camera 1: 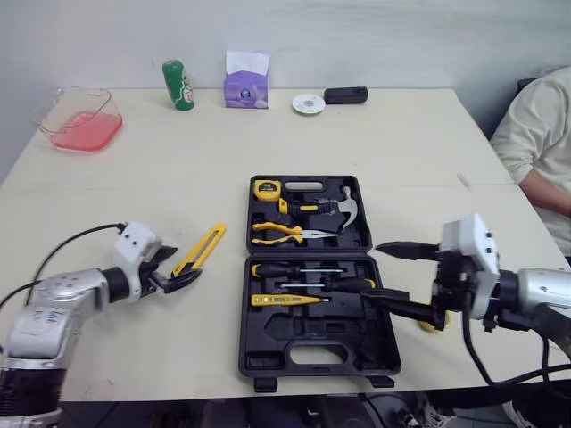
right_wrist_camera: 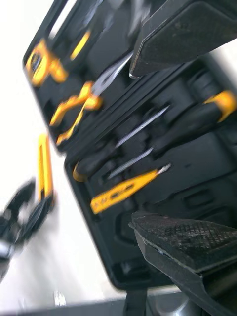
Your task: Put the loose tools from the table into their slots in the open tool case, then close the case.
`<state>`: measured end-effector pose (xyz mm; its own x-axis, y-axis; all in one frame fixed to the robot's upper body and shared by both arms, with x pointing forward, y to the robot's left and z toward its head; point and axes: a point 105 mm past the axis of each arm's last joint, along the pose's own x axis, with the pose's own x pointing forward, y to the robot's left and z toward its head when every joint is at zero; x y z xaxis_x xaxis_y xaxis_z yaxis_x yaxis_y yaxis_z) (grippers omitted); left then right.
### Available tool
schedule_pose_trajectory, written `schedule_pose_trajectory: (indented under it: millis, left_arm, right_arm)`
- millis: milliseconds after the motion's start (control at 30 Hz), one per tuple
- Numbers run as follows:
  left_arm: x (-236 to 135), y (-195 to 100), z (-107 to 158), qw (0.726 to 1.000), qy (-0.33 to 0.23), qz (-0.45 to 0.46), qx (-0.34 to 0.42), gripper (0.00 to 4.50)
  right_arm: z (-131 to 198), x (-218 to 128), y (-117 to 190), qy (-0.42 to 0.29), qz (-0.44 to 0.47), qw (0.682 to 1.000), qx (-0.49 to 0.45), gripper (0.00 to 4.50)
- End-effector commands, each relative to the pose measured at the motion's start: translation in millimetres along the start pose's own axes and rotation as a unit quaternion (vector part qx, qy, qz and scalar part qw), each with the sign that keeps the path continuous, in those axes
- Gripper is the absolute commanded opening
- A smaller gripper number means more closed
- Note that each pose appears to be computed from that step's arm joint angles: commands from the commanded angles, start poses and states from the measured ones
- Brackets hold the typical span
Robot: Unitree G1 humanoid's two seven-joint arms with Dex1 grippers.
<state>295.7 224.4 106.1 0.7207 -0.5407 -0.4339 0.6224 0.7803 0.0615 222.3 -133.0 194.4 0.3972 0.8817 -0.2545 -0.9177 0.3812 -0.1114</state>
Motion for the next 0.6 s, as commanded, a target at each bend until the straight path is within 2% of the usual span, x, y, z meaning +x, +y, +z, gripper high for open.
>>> schedule_pose_trajectory:
  millis: [33,133,200,333,433,533,600]
  left_arm:
    - [9.5,-10.2,-9.7,1.0,0.027,-0.006,-0.005,4.47]
    - [11.5,-6.1,-14.2,0.999,0.04,0.009,-0.005,4.47]
    - [11.8,-10.0,-14.1,0.999,0.045,-0.006,-0.008,4.07]
    - [2.9,-2.4,-5.0,0.999,0.046,-0.005,0.006,2.67]
    - [-19.2,18.6,19.7,0.999,0.033,0.008,0.028,1.42]
    - [-28.0,17.5,31.4,0.998,0.031,-0.012,0.045,1.38]
    - [-30.7,-0.1,47.6,0.994,0.025,-0.066,0.084,1.38]
  right_arm:
    - [11.0,5.5,4.9,-0.014,0.012,1.0,-0.022,4.5]
    - [15.3,11.4,1.7,-0.019,0.016,0.999,-0.034,4.5]
    - [19.5,15.2,-1.7,-0.027,0.017,0.999,-0.041,4.5]
    - [23.9,17.2,-3.3,-0.028,0.021,0.998,-0.051,4.5]
    - [26.2,16.6,-3.4,-0.029,0.025,0.998,-0.052,4.5]
    - [27.2,16.5,-2.7,-0.03,0.028,0.998,-0.053,4.5]
    - [26.9,15.9,-3.4,-0.027,0.03,0.998,-0.054,4.5]
